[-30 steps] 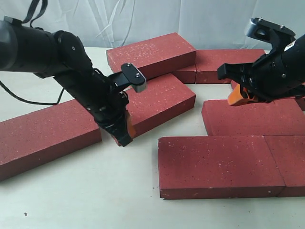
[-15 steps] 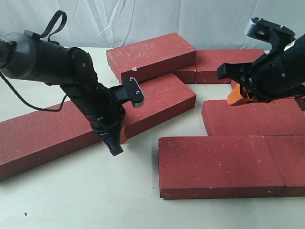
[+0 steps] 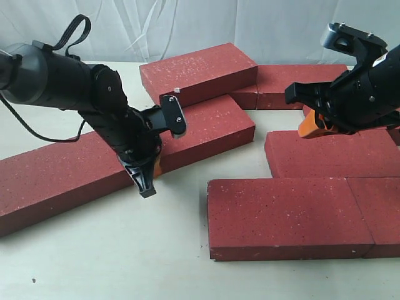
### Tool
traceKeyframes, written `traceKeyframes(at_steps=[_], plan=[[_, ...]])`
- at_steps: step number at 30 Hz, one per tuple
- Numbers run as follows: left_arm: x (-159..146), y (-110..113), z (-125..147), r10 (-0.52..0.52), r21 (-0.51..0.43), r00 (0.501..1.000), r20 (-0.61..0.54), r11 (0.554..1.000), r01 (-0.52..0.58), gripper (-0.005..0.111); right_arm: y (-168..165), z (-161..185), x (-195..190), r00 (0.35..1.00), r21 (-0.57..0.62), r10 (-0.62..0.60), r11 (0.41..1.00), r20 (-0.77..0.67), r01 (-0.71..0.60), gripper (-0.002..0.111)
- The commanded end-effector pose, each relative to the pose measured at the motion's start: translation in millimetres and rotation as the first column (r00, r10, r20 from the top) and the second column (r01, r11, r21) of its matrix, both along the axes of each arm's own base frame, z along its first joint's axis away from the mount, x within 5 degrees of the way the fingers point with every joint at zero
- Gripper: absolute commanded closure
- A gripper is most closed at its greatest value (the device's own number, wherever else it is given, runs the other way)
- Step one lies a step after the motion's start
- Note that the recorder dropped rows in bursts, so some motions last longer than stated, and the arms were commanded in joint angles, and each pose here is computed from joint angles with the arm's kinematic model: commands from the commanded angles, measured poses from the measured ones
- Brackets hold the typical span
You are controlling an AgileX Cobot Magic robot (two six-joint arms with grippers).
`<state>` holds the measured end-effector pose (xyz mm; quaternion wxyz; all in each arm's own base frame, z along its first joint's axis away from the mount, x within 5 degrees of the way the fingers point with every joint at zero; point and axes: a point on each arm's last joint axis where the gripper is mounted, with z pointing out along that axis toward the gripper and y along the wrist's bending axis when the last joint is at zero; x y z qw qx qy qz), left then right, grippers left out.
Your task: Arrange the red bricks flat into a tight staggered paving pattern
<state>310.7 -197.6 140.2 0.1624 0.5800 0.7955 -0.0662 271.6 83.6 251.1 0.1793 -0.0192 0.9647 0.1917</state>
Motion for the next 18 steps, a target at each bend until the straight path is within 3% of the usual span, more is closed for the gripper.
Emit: traceKeyframes(at_steps=[1,5,18], plan=[[11.6,-1.2,5.0,-0.016,0.001,0.990,0.141,1.000,0.016,0.107,-1.3,1.5,-1.6,1.000,-0.008,0.005,1.000,0.014,-0.005,0.109],[18.0,3.2,6.2,-0.013,0.026,0.980,0.200,1.000,0.008,0.107,-1.3,1.6,-1.4,1.000,-0.007,0.004,1.000,0.016,-0.004,0.109],[36.3,25.7,9.1,0.097,-0.017,0.964,0.249,0.995,-0.096,0.107,-1.4,1.6,-1.3,1.000,-0.008,0.004,1.000,0.017,-0.004,0.109]])
